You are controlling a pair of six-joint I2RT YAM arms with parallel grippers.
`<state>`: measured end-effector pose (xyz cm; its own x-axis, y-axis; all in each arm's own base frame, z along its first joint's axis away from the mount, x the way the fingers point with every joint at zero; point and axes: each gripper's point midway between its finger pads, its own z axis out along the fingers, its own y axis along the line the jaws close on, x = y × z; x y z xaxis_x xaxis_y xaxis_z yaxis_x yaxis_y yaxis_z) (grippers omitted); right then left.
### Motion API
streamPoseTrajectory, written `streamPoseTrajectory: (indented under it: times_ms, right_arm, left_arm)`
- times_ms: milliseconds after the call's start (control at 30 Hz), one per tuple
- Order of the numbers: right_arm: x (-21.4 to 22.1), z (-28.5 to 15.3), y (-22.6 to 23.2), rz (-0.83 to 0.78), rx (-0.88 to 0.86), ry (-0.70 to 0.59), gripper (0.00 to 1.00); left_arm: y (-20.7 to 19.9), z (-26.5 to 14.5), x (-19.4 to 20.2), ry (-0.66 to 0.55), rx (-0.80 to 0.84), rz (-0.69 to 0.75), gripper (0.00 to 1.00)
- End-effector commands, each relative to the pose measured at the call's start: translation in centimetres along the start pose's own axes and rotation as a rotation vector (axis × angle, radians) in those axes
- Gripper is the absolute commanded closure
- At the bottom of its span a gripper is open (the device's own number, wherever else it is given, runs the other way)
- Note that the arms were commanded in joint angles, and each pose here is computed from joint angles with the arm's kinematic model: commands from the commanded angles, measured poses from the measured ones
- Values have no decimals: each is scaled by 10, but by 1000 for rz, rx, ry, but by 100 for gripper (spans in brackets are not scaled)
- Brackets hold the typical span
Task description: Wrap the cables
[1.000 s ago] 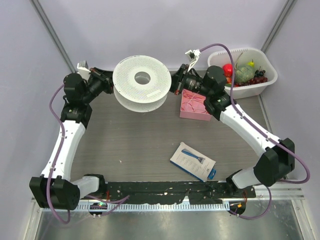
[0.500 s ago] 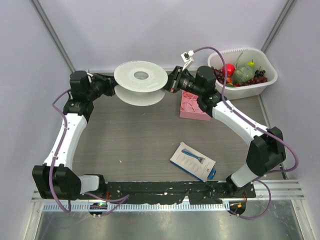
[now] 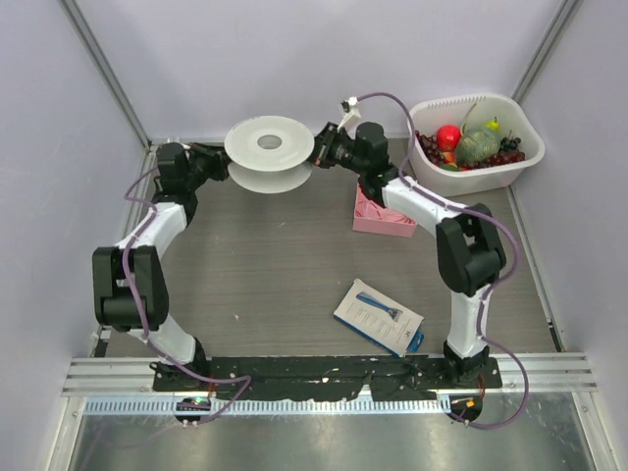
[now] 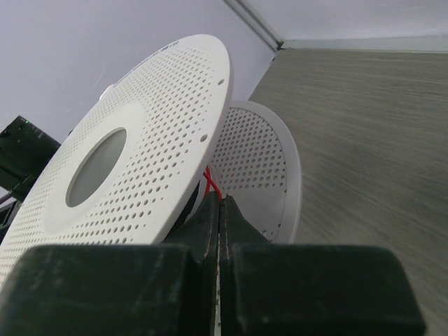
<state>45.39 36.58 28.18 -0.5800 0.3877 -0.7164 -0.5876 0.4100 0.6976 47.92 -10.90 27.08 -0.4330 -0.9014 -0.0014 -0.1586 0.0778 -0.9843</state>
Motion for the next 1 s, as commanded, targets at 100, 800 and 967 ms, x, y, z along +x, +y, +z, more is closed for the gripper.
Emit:
streamPoseTrajectory:
  times_ms: [100,800,967]
  right_arm:
    - [-12,57,-11,-47,-69,-92,99]
    - [29,133,-149,-43,90,-160,99]
    - [36,138,-171,-56,128,-172,99]
  left_arm:
    - [4,36,-86,-225,184,128,100]
    - [122,132,-144,-277,13,136,100]
    - [136,148,-147,-282,-7,140,100]
